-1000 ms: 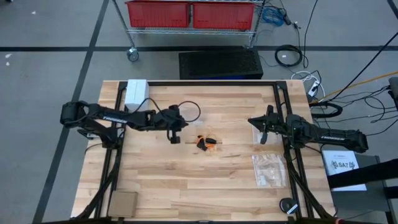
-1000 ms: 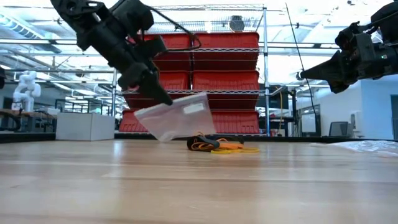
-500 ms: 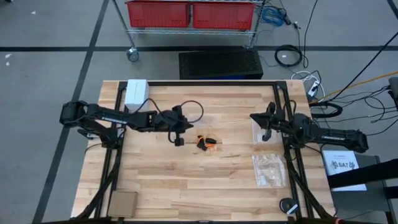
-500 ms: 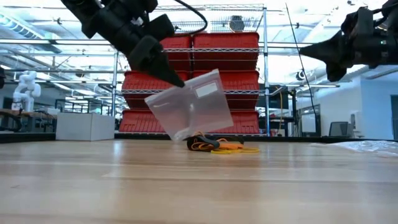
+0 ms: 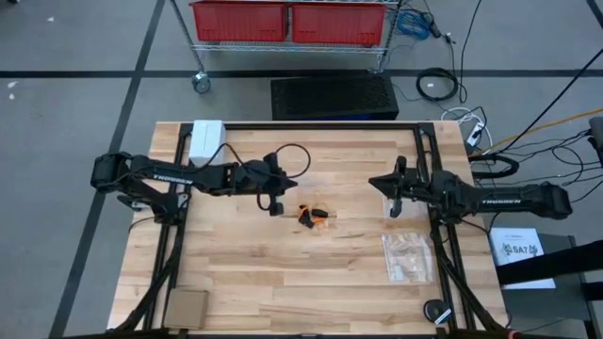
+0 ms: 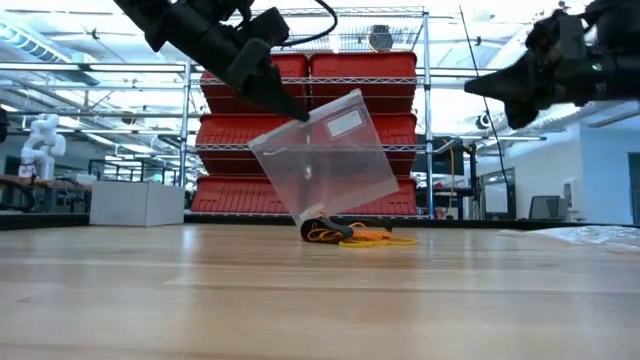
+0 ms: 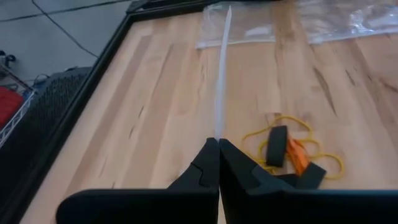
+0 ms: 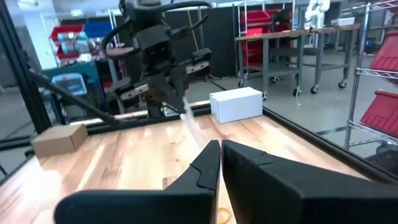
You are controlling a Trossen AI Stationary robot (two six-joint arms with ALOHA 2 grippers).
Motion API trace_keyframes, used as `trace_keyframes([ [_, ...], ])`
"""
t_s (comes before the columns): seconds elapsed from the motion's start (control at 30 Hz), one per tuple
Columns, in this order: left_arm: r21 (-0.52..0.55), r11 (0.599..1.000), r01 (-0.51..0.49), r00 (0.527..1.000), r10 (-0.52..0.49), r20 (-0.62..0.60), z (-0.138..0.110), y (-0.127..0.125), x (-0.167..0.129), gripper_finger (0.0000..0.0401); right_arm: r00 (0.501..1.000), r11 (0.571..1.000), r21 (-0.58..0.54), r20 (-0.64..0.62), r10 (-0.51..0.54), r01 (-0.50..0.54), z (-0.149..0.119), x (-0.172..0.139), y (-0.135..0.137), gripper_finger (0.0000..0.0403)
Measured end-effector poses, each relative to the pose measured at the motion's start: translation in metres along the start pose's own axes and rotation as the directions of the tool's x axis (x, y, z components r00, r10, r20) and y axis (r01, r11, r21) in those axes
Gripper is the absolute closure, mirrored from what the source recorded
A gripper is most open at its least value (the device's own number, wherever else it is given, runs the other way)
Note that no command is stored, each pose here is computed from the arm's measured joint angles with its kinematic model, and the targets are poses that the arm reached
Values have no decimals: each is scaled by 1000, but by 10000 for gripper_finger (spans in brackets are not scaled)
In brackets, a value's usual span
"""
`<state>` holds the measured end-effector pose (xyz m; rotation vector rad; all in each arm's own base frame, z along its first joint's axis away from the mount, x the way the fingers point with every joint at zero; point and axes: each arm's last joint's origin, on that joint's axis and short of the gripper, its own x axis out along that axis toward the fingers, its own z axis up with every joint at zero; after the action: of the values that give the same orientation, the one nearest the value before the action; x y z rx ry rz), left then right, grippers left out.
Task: Sort rubber bands
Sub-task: Open the top left transparent zip bag
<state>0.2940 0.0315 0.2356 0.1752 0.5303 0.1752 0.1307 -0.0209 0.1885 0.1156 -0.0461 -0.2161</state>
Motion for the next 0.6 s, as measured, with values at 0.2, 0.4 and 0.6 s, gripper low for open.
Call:
trace_keyframes([
  [0.2,-19,1000,-24,1000,24,-6,-1,8,1,401,995,1000,15,-97,-19,21,22,32,5,381],
  [0.4,-31,999,-44,999,43,-10,-3,15,1,401,968,998,-59,-245,-47,34,28,77,9,332],
  [0.6,-4,1000,-25,1000,25,-7,-3,15,1,401,955,994,-108,-292,-40,8,38,122,14,266],
])
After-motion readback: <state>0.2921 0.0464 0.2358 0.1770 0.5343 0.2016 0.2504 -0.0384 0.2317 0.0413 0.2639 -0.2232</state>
